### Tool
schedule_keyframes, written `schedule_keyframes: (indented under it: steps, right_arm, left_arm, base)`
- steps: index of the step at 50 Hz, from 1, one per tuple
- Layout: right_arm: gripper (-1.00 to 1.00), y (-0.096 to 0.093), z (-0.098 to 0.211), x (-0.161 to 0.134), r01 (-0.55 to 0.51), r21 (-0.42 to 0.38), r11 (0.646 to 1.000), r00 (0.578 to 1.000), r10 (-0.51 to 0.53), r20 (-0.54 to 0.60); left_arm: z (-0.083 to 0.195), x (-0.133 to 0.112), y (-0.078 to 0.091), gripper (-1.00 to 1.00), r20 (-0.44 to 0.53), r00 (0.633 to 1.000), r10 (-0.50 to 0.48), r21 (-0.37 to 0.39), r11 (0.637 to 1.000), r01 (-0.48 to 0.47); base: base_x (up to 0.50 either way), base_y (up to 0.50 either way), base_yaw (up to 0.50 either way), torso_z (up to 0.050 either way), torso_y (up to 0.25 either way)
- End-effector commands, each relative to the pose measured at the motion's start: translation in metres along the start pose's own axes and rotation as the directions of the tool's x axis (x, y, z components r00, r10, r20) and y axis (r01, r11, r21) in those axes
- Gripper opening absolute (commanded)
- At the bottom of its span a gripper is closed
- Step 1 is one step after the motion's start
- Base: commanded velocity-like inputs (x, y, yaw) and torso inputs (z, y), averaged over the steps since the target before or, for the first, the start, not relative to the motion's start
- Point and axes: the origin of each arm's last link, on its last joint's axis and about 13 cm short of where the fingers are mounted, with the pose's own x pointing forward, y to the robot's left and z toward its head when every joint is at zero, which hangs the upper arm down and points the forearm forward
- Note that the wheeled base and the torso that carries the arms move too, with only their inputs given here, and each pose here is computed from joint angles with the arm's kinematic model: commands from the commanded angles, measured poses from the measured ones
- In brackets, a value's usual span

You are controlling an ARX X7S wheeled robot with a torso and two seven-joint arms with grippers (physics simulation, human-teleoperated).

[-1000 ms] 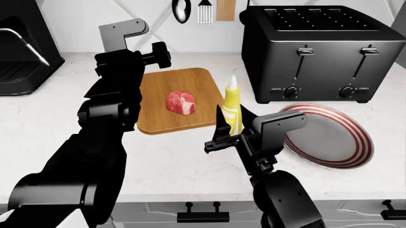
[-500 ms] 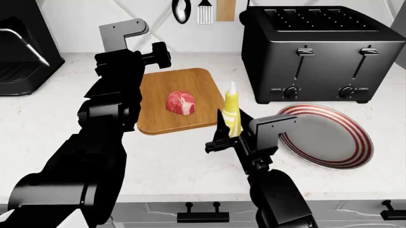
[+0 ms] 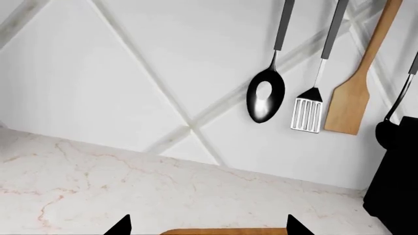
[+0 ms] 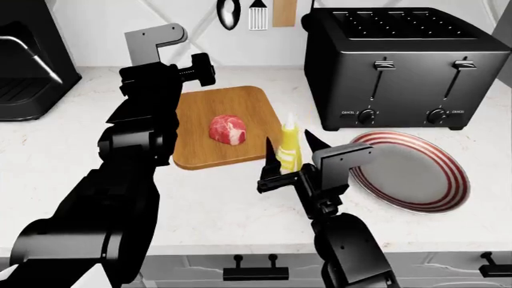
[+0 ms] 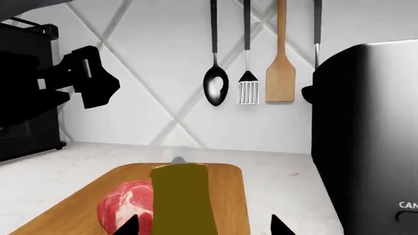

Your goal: Pick the steak from the plate and place it on the cutting board. Then pick the condiment bottle from the cabinet and place it next to the cutting board.

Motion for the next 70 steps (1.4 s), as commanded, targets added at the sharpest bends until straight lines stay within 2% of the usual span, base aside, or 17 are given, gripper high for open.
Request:
schedule_keyframes:
  steps: [1,11,17,20,35,37,41,44,46,47,48,50,52,53,58,62,70]
  right_arm:
    - [1.0,-0.001,-0.027,-0.013,0.002,0.072,0.997,0.995,0.005,-0.103]
    - [1.0,0.004,0.002,-0.016,-0.028,0.077,0.997,0.999,0.03,-0.023]
    - [1.0,0.013,0.055,-0.024,-0.072,0.035,0.997,0.991,0.068,0.114]
    - [1.0,0.017,0.072,-0.027,-0.086,0.02,0.996,0.985,0.082,0.153]
    - [1.0,0.025,0.122,-0.051,-0.099,-0.023,0.995,0.953,0.101,0.286]
    - [1.0,0.024,0.13,-0.057,-0.097,-0.027,0.995,0.949,0.101,0.299]
    - [1.0,0.023,0.14,-0.067,-0.094,-0.024,0.995,0.941,0.097,0.325]
    - [1.0,0.022,0.145,-0.073,-0.093,-0.021,0.995,0.936,0.095,0.34]
    - [1.0,0.021,0.149,-0.076,-0.089,-0.023,0.996,0.931,0.092,0.353]
    - [1.0,0.021,0.151,-0.078,-0.086,-0.024,0.996,0.929,0.089,0.359]
    - [1.0,0.02,0.153,-0.081,-0.083,-0.025,0.996,0.926,0.086,0.368]
    - [1.0,0.02,0.156,-0.085,-0.082,-0.026,0.996,0.921,0.085,0.381]
    - [1.0,0.019,0.159,-0.087,-0.088,-0.027,0.996,0.915,0.091,0.393]
    - [1.0,0.019,0.16,-0.088,-0.095,-0.021,0.995,0.911,0.095,0.4]
    - [1.0,0.019,0.165,-0.092,-0.124,-0.017,0.992,0.896,0.119,0.427]
    - [1.0,0.018,0.166,-0.093,-0.144,-0.013,0.99,0.889,0.135,0.437]
    - [1.0,0.014,0.163,-0.091,-0.145,-0.009,0.989,0.889,0.135,0.437]
  left_arm:
    - [0.0,0.0,0.0,1.0,0.0,1.0,0.001,0.002,1.0,-0.001]
    - [0.0,0.0,0.0,1.0,0.0,1.0,0.001,-0.001,1.0,-0.001]
    - [0.0,0.0,0.0,1.0,0.001,1.0,0.001,-0.001,1.0,-0.001]
    - [0.0,0.0,0.0,1.0,0.001,1.0,0.001,-0.001,1.0,-0.001]
    - [0.002,0.001,0.0,1.0,0.026,0.999,0.02,0.002,1.0,-0.021]
    - [0.008,0.002,0.001,1.0,0.056,0.998,0.019,-0.022,1.0,-0.017]
    - [0.044,0.005,-0.002,1.0,0.157,0.987,-0.025,-0.049,0.998,0.033]
    - [0.065,0.004,-0.005,1.0,0.205,0.976,-0.067,-0.036,0.996,0.076]
    - [0.04,-0.009,-0.001,1.0,0.058,0.995,-0.082,-0.032,0.996,0.084]
    - [0.043,-0.017,-0.001,1.0,0.06,0.993,-0.103,-0.038,0.994,0.105]
    - [0.049,-0.027,-0.001,1.0,0.074,0.99,-0.123,-0.041,0.991,0.127]
    - [0.072,-0.052,-0.003,1.0,0.175,0.97,-0.168,-0.026,0.984,0.175]
    - [0.092,-0.085,-0.005,1.0,0.297,0.929,-0.221,0.01,0.974,0.228]
    - [0.092,-0.096,-0.005,1.0,0.311,0.92,-0.238,0.021,0.97,0.244]
    - [0.079,-0.15,0.0,1.0,0.33,0.897,-0.293,0.072,0.956,0.286]
    - [0.067,-0.179,0.008,1.0,0.337,0.889,-0.31,0.049,0.949,0.312]
    - [0.049,-0.206,0.019,1.0,0.349,0.875,-0.336,0.048,0.939,0.342]
  base:
    - [0.0,0.0,0.0,0.0,0.0]
    - [0.0,0.0,0.0,0.0,0.0]
    - [0.0,0.0,0.0,0.0,0.0]
    - [0.0,0.0,0.0,0.0,0.0]
    - [0.0,0.0,0.0,0.0,0.0]
    - [0.0,0.0,0.0,0.0,0.0]
    - [0.0,0.0,0.0,0.0,0.0]
    - [0.0,0.0,0.0,0.0,0.0]
    - [0.0,0.0,0.0,0.0,0.0]
    - [0.0,0.0,0.0,0.0,0.0]
    - [0.0,0.0,0.0,0.0,0.0]
    - [0.0,0.0,0.0,0.0,0.0]
    - [0.0,0.0,0.0,0.0,0.0]
    - [0.0,0.0,0.0,0.0,0.0]
    - [0.0,0.0,0.0,0.0,0.0]
    - [0.0,0.0,0.0,0.0,0.0]
    - [0.0,0.0,0.0,0.0,0.0]
